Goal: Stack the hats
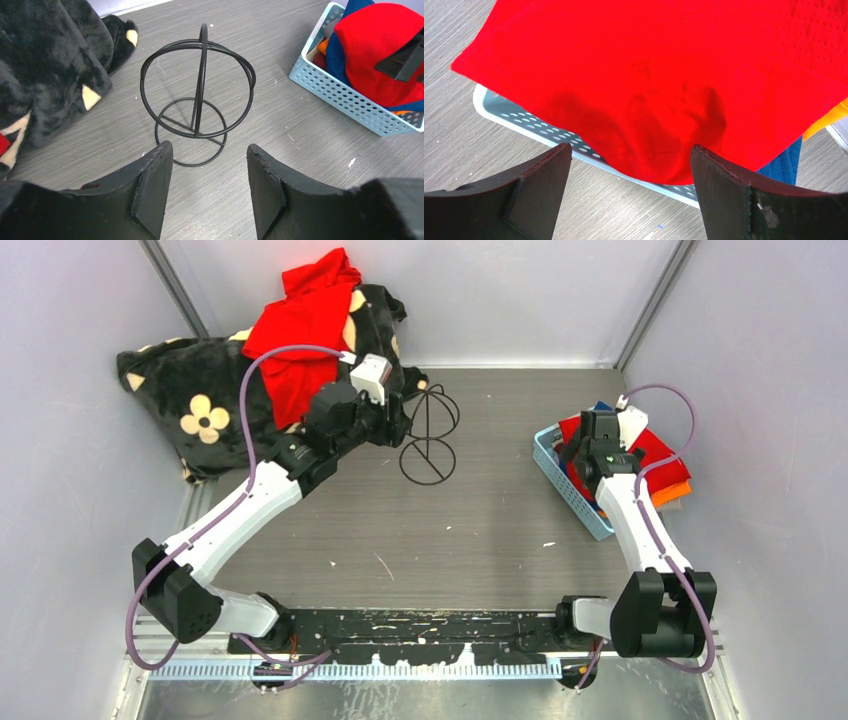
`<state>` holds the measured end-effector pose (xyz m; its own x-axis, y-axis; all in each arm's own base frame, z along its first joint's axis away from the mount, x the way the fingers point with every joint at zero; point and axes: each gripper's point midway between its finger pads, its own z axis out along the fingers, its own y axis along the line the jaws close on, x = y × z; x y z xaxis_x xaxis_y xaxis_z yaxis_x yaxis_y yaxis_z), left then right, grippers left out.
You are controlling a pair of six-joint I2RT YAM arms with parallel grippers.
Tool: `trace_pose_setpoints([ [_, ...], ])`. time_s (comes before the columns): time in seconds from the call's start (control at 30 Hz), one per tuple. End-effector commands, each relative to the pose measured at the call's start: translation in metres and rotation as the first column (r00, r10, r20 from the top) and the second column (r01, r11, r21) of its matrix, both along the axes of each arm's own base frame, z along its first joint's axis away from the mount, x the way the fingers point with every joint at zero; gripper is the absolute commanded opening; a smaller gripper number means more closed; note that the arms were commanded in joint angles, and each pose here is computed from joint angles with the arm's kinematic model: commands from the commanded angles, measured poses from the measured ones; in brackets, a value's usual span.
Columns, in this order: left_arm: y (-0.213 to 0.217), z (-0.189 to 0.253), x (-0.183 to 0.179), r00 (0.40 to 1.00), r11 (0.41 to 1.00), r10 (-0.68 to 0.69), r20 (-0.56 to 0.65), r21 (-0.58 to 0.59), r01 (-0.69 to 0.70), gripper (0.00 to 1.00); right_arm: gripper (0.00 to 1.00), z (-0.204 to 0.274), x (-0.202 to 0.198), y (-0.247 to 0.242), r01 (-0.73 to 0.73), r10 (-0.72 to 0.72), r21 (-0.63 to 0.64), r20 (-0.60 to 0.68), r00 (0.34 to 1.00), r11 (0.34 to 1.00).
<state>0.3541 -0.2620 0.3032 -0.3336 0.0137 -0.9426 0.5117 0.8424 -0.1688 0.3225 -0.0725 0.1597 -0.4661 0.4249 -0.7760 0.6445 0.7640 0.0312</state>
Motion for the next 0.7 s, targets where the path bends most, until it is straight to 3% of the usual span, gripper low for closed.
trace_pose_setpoints([
  [0.0,0.002,0.021,-0.006,0.999,0.999,-0.001,0.045,-0.044,0.003,0.57,0.88,-0.001,0.009,-0.01,0.041,-0.041,0.014,0.057,0.998,0.999],
  [0.2,0.001,0.014,-0.005,0.999,0.999,-0.003,0.034,-0.038,0.004,0.57,0.73,-0.017,0.005,-0.017,0.059,-0.061,0.038,0.047,0.997,0.998],
  [0.27,0.001,0.013,-0.006,0.999,0.999,-0.005,0.033,-0.04,0.006,0.57,0.64,-0.021,0.005,-0.017,0.058,-0.06,0.047,0.044,0.997,0.997],
  [0.33,0.0,0.013,-0.006,1.0,0.999,-0.008,0.03,-0.041,0.009,0.57,0.41,-0.02,0.006,-0.016,0.054,-0.056,0.053,0.053,0.997,0.997],
  [0.4,0.0,0.013,-0.006,0.999,0.999,-0.009,0.031,-0.043,0.011,0.57,0.05,-0.014,0.006,-0.017,0.056,-0.059,0.05,0.067,0.996,0.997],
  [0.5,0.001,0.014,-0.007,0.999,0.999,-0.006,0.034,-0.044,0.007,0.57,0.01,0.016,0.01,-0.016,0.042,-0.049,0.051,0.137,0.989,0.998],
  [0.67,0.002,0.023,-0.008,0.999,0.998,-0.003,0.049,-0.059,0.006,0.57,0.01,0.11,0.023,0.006,-0.09,0.06,0.077,0.334,0.941,0.993],
])
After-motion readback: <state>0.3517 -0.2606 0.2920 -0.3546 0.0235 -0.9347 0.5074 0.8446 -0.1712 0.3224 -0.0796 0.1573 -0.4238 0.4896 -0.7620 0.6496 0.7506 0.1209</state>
